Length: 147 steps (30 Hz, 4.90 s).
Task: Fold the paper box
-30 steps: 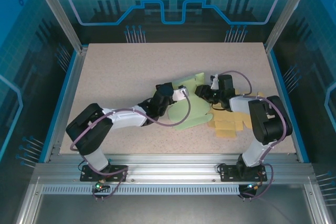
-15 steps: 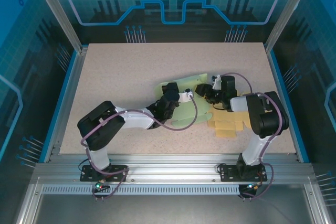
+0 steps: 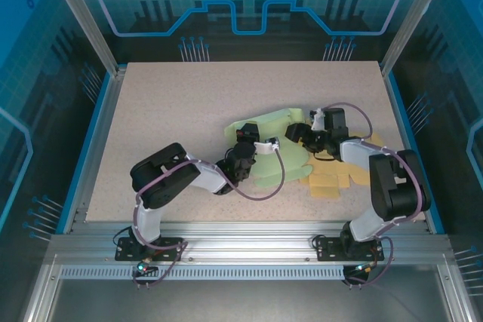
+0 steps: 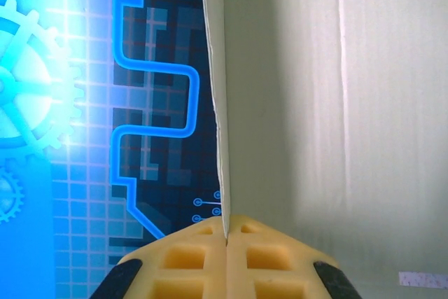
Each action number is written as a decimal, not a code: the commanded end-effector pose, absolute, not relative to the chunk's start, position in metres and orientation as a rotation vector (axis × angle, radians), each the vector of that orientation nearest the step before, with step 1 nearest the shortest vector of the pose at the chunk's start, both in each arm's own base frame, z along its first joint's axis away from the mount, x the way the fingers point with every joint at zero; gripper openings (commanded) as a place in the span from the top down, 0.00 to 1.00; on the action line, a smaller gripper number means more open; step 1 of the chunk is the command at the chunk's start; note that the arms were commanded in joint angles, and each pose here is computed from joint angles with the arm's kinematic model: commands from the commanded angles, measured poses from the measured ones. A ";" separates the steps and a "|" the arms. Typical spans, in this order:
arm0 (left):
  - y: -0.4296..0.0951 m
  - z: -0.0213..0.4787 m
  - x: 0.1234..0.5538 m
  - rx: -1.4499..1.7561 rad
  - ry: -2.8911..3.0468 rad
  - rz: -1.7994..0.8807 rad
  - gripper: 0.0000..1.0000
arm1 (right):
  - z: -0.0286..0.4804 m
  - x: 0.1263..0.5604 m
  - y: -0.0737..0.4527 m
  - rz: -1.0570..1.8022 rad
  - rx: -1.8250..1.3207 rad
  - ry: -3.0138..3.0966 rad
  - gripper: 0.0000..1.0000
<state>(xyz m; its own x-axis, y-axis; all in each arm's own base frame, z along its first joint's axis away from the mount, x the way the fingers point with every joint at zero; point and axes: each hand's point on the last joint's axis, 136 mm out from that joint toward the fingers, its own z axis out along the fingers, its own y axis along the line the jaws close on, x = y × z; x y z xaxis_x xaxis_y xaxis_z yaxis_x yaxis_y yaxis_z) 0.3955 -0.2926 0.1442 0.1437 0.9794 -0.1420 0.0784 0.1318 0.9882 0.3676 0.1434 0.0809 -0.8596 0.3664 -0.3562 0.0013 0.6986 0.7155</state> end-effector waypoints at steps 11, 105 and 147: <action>-0.286 0.153 0.384 1.289 1.173 0.946 1.00 | 0.097 0.363 0.121 0.917 0.290 2.421 0.22; -0.287 0.095 0.386 1.443 1.138 0.978 1.00 | 0.076 0.429 0.064 0.766 0.283 2.488 0.48; -0.278 0.095 0.394 1.478 1.094 1.049 1.00 | 0.064 0.378 0.145 0.868 -0.040 2.462 0.48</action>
